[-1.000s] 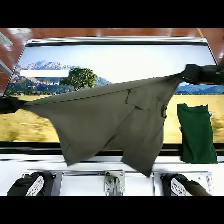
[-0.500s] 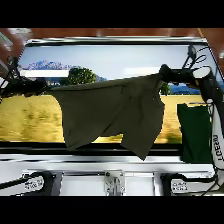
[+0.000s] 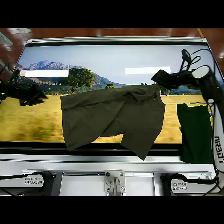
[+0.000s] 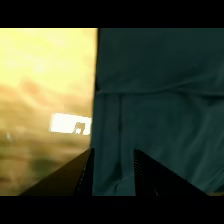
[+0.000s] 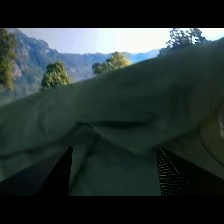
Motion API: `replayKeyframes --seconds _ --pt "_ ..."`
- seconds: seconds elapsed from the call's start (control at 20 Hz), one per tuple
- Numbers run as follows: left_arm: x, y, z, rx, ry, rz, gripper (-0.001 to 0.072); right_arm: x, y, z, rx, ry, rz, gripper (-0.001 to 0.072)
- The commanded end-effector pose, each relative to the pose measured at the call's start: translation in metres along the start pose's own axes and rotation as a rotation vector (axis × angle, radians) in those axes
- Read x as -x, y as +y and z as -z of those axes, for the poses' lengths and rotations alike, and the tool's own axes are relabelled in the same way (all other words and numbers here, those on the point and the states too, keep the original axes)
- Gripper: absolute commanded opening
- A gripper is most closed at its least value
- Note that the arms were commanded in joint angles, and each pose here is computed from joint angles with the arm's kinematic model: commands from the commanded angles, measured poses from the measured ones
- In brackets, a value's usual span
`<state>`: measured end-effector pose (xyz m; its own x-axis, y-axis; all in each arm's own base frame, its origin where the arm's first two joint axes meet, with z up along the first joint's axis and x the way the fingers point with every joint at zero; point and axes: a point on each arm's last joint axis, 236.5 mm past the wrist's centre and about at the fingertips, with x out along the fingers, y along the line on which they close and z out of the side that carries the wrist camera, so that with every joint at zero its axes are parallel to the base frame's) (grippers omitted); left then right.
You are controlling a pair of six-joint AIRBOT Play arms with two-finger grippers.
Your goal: Fold the shirts.
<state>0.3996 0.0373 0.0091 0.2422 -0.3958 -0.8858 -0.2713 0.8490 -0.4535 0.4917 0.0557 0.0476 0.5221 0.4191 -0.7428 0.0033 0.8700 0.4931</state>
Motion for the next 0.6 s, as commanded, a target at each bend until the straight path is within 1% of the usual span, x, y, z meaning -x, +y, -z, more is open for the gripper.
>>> replayKeyframes --seconds 0.0,0.05,0.1,0.15,0.25,0.4,0.55 --pt "0.028 0.040 0.068 -0.064 0.207 -0.105 0.0316 0.056 -0.057 0.062 0.064 0.278 0.202 0.0637" --pt "0.021 0.041 0.086 -0.069 0.217 -0.107 0.0340 0.067 -0.073 0.079 0.050 0.354 0.250 0.0637" --pt "0.009 0.040 0.104 -0.056 0.224 -0.095 0.0412 0.072 -0.079 0.093 0.026 0.407 0.259 0.0637" --pt "-0.007 0.038 0.124 -0.047 0.229 -0.073 0.0546 0.071 -0.081 0.101 0.000 0.431 0.252 0.0637" --pt "-0.036 0.032 0.164 -0.031 0.283 -0.016 0.0554 0.064 -0.079 0.114 -0.052 0.454 0.232 0.0637" --pt "-0.066 0.010 0.204 -0.028 0.358 0.093 0.0554 0.049 -0.072 0.122 -0.046 0.452 0.212 0.0637" --pt "-0.085 0.000 0.226 -0.054 0.396 0.105 0.0554 0.040 -0.071 0.118 -0.037 0.422 0.211 0.0637"
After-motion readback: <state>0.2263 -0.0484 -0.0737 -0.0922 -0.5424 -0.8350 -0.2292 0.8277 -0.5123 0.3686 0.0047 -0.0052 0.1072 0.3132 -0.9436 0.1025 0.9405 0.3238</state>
